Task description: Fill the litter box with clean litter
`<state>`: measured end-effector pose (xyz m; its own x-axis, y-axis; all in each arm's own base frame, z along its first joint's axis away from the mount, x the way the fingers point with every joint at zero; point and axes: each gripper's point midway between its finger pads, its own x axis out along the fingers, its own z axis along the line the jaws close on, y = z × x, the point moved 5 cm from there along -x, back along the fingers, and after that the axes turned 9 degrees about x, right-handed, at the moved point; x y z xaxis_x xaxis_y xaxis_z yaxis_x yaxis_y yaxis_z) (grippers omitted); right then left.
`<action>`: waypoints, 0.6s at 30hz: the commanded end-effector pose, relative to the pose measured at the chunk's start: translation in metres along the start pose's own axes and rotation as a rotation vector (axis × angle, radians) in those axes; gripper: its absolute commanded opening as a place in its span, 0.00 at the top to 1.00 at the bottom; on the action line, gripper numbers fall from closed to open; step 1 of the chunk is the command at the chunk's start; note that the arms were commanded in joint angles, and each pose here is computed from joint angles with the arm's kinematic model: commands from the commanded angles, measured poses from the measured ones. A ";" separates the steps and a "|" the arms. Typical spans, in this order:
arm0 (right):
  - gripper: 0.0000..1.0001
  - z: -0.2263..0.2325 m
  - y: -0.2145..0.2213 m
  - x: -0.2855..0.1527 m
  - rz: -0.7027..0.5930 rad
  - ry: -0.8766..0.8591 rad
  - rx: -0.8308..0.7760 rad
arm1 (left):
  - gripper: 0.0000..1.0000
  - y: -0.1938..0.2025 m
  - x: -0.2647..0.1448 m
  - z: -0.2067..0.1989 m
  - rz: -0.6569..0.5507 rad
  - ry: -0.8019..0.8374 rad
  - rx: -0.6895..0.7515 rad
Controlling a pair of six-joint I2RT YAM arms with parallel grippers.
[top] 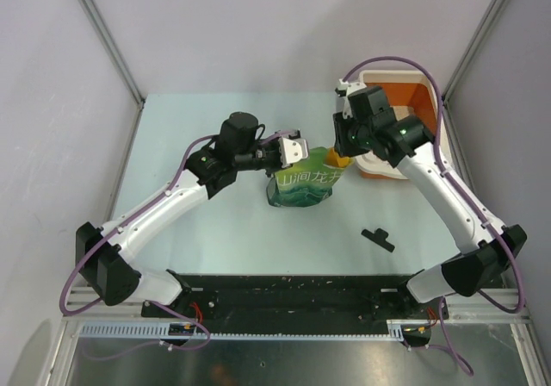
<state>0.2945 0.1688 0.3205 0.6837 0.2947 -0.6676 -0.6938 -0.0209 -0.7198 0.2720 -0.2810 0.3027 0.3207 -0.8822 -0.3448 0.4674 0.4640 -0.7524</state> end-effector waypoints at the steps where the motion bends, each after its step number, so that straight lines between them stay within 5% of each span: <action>1: 1.00 -0.007 -0.005 0.015 -0.085 0.129 0.049 | 1.00 -0.060 -0.022 0.028 -0.188 -0.080 0.069; 18: 1.00 -0.014 0.069 0.084 0.187 0.074 0.187 | 1.00 -0.066 -0.014 0.035 -0.221 -0.075 0.070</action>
<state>0.3095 0.1907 0.2410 0.6150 0.2640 -0.7430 -0.7813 0.0774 -0.6193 0.2690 -0.2837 0.3047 0.2971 -0.8921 -0.3404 0.4495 0.4452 -0.7744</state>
